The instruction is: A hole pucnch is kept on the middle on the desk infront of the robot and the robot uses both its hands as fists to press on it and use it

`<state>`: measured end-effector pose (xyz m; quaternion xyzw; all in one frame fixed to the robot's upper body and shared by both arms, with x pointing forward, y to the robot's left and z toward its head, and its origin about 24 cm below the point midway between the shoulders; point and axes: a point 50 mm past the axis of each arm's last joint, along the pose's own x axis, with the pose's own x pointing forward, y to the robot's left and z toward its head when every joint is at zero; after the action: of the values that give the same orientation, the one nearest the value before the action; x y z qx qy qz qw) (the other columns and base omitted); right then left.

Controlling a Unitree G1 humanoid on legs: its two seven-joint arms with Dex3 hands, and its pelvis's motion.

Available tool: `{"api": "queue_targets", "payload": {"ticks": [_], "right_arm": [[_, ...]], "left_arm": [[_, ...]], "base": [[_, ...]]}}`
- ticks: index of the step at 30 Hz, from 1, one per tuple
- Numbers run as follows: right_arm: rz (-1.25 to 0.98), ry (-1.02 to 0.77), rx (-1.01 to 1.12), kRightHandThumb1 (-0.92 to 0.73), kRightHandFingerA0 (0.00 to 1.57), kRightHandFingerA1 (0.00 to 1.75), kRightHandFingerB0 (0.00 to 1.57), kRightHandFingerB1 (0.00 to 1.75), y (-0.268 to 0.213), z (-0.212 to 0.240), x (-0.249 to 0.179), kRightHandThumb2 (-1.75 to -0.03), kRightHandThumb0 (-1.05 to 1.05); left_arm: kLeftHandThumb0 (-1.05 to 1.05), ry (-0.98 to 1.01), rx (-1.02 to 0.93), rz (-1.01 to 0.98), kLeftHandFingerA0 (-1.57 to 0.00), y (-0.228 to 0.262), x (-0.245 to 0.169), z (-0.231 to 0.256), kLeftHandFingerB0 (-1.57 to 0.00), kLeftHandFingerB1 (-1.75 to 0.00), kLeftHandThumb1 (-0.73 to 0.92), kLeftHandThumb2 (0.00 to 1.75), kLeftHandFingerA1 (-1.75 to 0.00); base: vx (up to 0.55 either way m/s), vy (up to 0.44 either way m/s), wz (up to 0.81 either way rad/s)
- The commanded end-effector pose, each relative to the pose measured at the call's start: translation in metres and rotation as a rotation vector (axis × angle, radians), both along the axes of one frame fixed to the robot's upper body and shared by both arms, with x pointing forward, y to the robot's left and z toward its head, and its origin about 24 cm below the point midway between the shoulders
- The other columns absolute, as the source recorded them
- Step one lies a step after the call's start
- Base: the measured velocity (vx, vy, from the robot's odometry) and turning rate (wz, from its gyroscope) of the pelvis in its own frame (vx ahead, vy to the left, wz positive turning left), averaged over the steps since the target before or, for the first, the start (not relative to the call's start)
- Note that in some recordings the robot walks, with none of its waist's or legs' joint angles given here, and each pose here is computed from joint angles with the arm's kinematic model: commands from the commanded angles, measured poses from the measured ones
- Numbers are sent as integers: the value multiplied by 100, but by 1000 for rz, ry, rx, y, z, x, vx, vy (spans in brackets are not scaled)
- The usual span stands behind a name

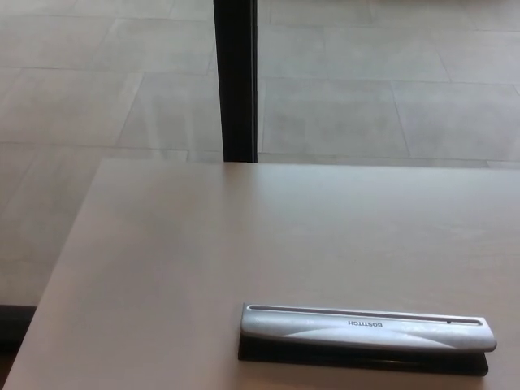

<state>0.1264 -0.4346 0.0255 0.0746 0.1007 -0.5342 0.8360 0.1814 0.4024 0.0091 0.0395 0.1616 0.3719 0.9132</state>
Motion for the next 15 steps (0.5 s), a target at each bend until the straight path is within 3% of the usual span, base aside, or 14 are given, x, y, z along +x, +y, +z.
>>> {"api": "queue_targets", "payload": {"ticks": [1, 2, 4, 5, 6, 7, 8, 9, 11, 12, 13, 14, 15], "right_arm": [[-153, -566, -53, -41, 121, 113, 89, 82, -10, 132, 53, -119, -35], [-117, -604, -59, -22, 129, 124, 103, 80, -4, 143, 60, -138, -34], [-34, -648, -86, -20, 136, 141, 115, 92, 9, 158, 72, -131, -40], [4, -666, -87, -23, 136, 146, 113, 97, 16, 162, 75, -121, -43], [57, -693, -91, -28, 140, 139, 114, 106, 25, 168, 80, -111, -50], [82, -705, -100, -28, 140, 139, 114, 106, 31, 172, 83, -111, -50], [147, -730, -106, -27, 137, 141, 117, 103, 44, 178, 88, -111, -50], [240, -753, -134, -20, 131, 143, 118, 103, 67, 188, 96, -115, -50], [345, -797, -152, -27, 130, 138, 114, 111, 98, 196, 102, -115, -43], [386, -812, -156, -22, 123, 149, 113, 113, 113, 197, 105, -132, -33], [390, -813, -155, -22, 123, 149, 113, 113, 115, 197, 105, -132, -33], [493, -807, -181, -44, 134, 139, 102, 113, 139, 190, 112, -118, -32], [524, -780, -189, -51, 125, 137, 93, 111, 148, 186, 112, -118, -31]], "left_arm": [[-15, -630, -17, -81, -87, -36, 73, 154, -80, -72, 60, 91, -127], [-9, -718, -53, -109, -82, -50, 79, 166, -78, -89, 64, 93, -153], [-11, -784, -86, -139, -81, -72, 87, 185, -67, -116, 75, 88, -175], [-11, -804, -84, -162, -85, -81, 90, 192, -63, -128, 73, 95, -175], [-11, -822, -67, -193, -87, -92, 93, 199, -66, -132, 72, 99, -175], [-11, -830, -66, -201, -87, -98, 95, 203, -66, -132, 72, 99, -175], [-11, -859, -84, -231, -86, -109, 98, 206, -62, -144, 71, 100, -175], [-11, -862, -124, -272, -81, -129, 104, 208, -59, -132, 74, 96, -175], [-12, -862, -133, -355, -85, -152, 111, 205, -68, -131, 68, 102, -175], [-15, -844, -119, -408, -90, -163, 113, 201, -72, -132, 66, 105, -175], [-15, -842, -118, -412, -90, -164, 113, 201, -72, -132, 66, 105, -175], [-32, -818, -101, -528, -118, -187, 115, 196, -91, -117, 56, 112, -138], [-26, -815, -113, -553, -94, -195, 115, 195, -70, -148, 60, 98, -175]], "base": [[0, 0, 0], [0, 0, 0], [0, 0, 0], [0, 0, 0], [0, 0, 0], [0, 0, 0], [0, 0, 0], [0, 0, 0], [0, 0, 0], [0, 0, 0], [0, 0, 0], [0, 0, 0], [0, 0, 0]]}}
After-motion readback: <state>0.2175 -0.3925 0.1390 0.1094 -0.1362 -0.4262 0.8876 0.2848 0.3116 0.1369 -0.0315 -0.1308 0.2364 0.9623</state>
